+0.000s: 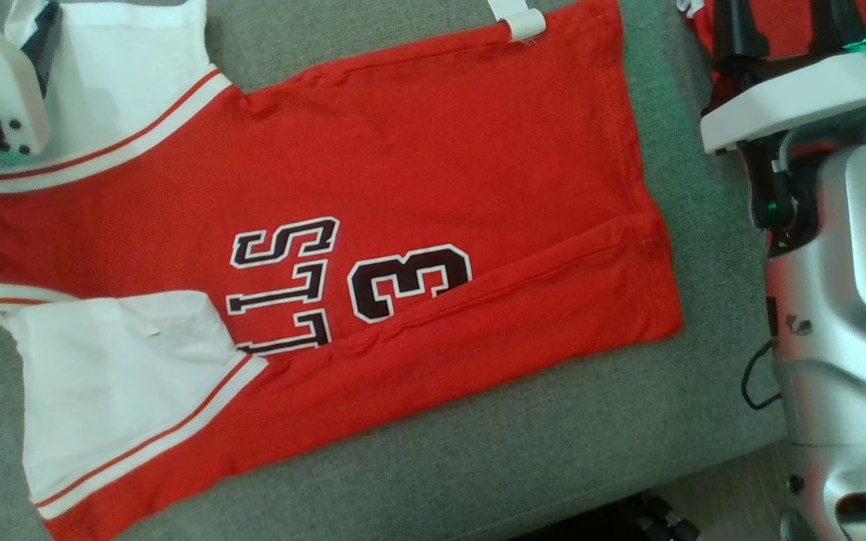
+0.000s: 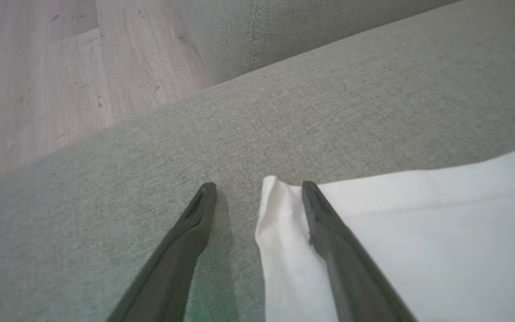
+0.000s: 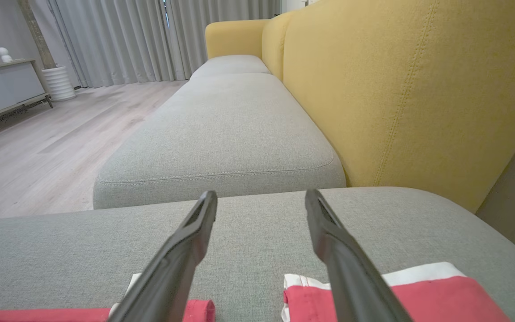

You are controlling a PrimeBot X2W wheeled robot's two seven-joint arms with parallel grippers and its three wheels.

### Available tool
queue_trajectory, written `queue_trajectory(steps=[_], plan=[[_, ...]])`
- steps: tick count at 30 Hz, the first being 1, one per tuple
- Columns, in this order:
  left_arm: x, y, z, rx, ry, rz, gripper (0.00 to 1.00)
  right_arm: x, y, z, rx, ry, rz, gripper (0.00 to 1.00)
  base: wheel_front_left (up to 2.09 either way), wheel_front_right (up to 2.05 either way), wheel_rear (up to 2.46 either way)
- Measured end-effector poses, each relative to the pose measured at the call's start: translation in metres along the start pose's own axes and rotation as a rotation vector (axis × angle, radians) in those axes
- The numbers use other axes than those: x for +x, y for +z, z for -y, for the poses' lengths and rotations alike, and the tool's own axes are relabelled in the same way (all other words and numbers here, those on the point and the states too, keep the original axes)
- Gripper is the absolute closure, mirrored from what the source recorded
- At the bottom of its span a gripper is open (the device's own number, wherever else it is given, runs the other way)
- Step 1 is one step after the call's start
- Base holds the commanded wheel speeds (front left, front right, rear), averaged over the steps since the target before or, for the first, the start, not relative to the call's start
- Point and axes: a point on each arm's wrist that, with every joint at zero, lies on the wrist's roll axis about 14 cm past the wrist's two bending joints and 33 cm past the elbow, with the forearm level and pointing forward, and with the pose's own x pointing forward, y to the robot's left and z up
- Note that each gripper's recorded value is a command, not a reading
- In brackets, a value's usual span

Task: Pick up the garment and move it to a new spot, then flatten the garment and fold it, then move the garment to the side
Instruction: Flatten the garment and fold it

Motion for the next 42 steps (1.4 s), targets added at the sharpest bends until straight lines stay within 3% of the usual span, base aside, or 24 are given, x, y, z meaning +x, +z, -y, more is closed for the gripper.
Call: queue_trajectory(steps=[6,7,12,24,27,42], plan=[[0.003,0.0,0.012,-0.045,-0.053,-0.055,0.0,0.0,-0.003,0.004,-0.005,-0.009,-0.006,0.0,0.0,0.0,0.0],[0.001,0.001,0.016,-0.048,-0.065,-0.059,1.0,0.0,-0.001,0.004,-0.007,-0.01,-0.003,0.0,0.0,0.0,0.0],[-0.01,0.008,0.031,-0.052,-0.11,-0.017,1.0,0.0,0.008,0.007,-0.006,-0.015,0.017,0.0,0.0,0.0,0.0],[-0.076,0.071,0.041,0.002,-0.103,0.386,1.0,0.008,-0.001,-0.012,-0.013,0.069,-0.091,0.0,0.0,0.0,0.0],[-0.094,0.064,0.044,0.071,-0.099,0.399,1.0,0.011,-0.013,-0.026,-0.013,0.119,-0.153,0.0,0.0,0.0,0.0],[-0.15,0.033,0.061,0.068,-0.123,0.437,1.0,0.015,-0.089,-0.045,-0.082,0.195,-0.496,0.0,0.0,0.0,0.0]])
